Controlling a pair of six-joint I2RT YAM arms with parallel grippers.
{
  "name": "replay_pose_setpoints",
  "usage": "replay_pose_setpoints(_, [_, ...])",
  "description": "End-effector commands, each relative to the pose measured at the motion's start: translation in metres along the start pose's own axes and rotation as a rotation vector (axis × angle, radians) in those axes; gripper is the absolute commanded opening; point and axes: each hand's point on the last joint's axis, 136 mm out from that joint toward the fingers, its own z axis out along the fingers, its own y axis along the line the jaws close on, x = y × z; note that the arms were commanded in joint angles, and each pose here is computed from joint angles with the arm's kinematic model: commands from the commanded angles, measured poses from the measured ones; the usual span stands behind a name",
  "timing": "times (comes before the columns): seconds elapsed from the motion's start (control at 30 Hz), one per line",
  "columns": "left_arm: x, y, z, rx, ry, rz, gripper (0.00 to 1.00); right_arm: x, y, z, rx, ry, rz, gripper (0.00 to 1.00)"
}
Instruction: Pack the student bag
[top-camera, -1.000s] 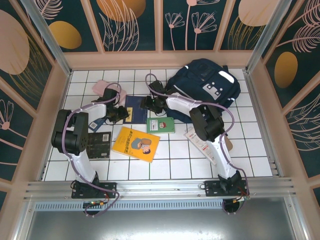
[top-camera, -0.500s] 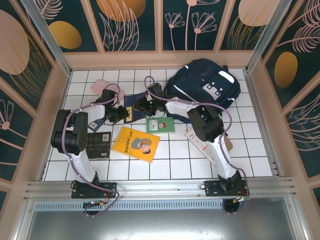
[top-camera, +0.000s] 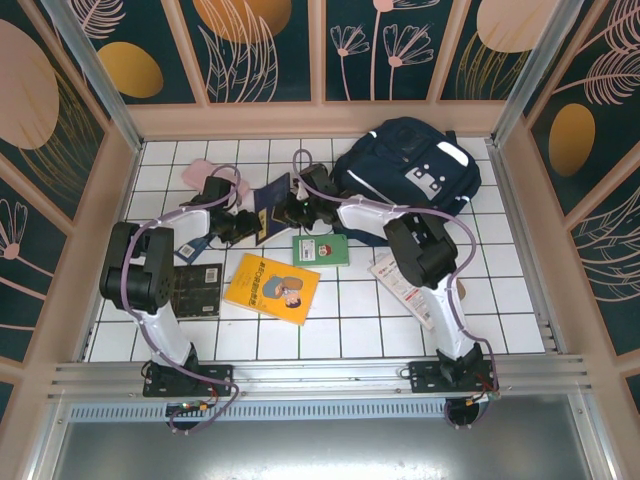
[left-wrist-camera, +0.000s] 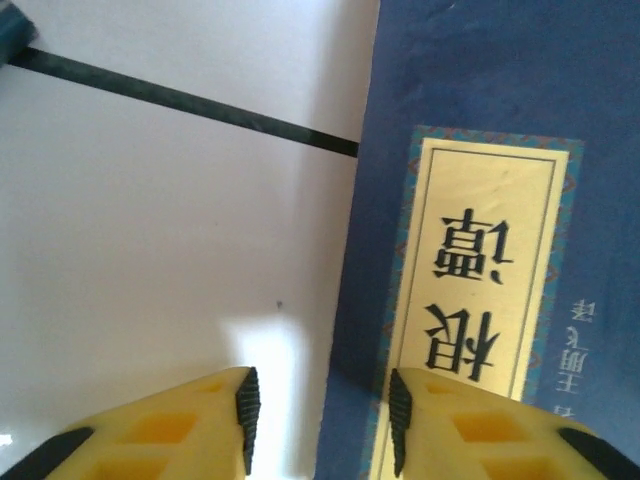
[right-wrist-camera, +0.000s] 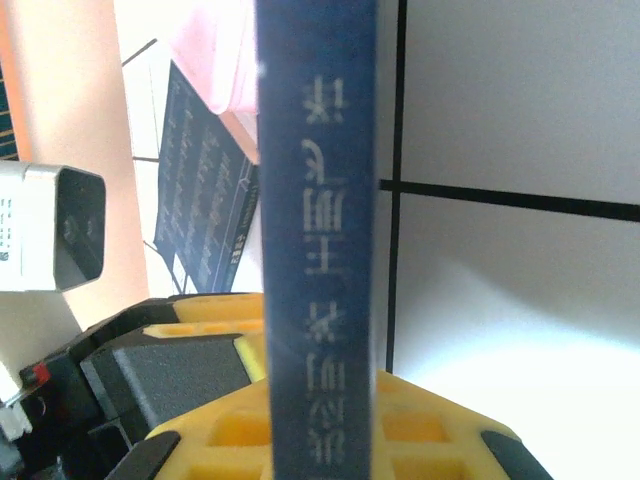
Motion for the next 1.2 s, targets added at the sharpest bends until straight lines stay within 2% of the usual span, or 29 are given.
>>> replay_pose_setpoints(0.0, [-0.017, -0.033, -0.031, 0.123, -0.056, -0.017, 0.51, -0.029, 0.055, -0.048, -0.137, -0.107, -0.096, 0.00])
replay_pose_setpoints(0.13, [-0.036, -0.073, -0.064, 0.338, -0.111, -0.051, 0.64, -0.039, 0.077, -0.075, -0.222, -0.135, -0.134, 0.00])
replay_pose_setpoints(0.23, [-0.043, -0.101, -0.080, 0.488, -0.112, -0.064, 0.70, -0.045, 0.095, -0.097, -0.305, -0.146, -0.157, 0.00])
replay_pose_setpoints(0.33, [-0.049, -0.119, -0.089, 0.587, -0.102, -0.079, 0.70, -0.049, 0.110, -0.115, -0.393, -0.147, -0.168, 0.00])
replay_pose_setpoints(0.5, [-0.058, -0.128, -0.092, 0.640, -0.096, -0.097, 0.70, -0.046, 0.133, -0.137, -0.521, -0.137, -0.198, 0.00])
replay_pose_setpoints(0.73, [-0.070, -0.154, -0.121, 0.817, -0.119, -0.085, 0.63, -0.041, 0.132, -0.135, -0.543, -0.103, -0.198, 0.00])
replay_pose_setpoints(0.9, [-0.072, -0.160, -0.131, 0.869, -0.127, -0.077, 0.49, -0.038, 0.128, -0.132, -0.543, -0.084, -0.196, 0.00])
replay_pose_setpoints(1.0, [-0.074, -0.160, -0.141, 0.902, -0.153, -0.074, 0.33, -0.039, 0.124, -0.131, -0.537, -0.078, -0.192, 0.00])
replay_pose_setpoints(1.1, [-0.076, -0.159, -0.146, 0.906, -0.170, -0.068, 0.09, -0.038, 0.120, -0.128, -0.514, -0.074, -0.196, 0.00])
replay_pose_setpoints(1.13, [-0.077, -0.158, -0.147, 0.901, -0.173, -0.067, 0.02, -0.038, 0.117, -0.127, -0.497, -0.074, -0.199, 0.01])
replay_pose_setpoints(1.17, [-0.076, -0.158, -0.146, 0.897, -0.172, -0.064, 0.00, -0.038, 0.113, -0.125, -0.476, -0.071, -0.202, 0.13])
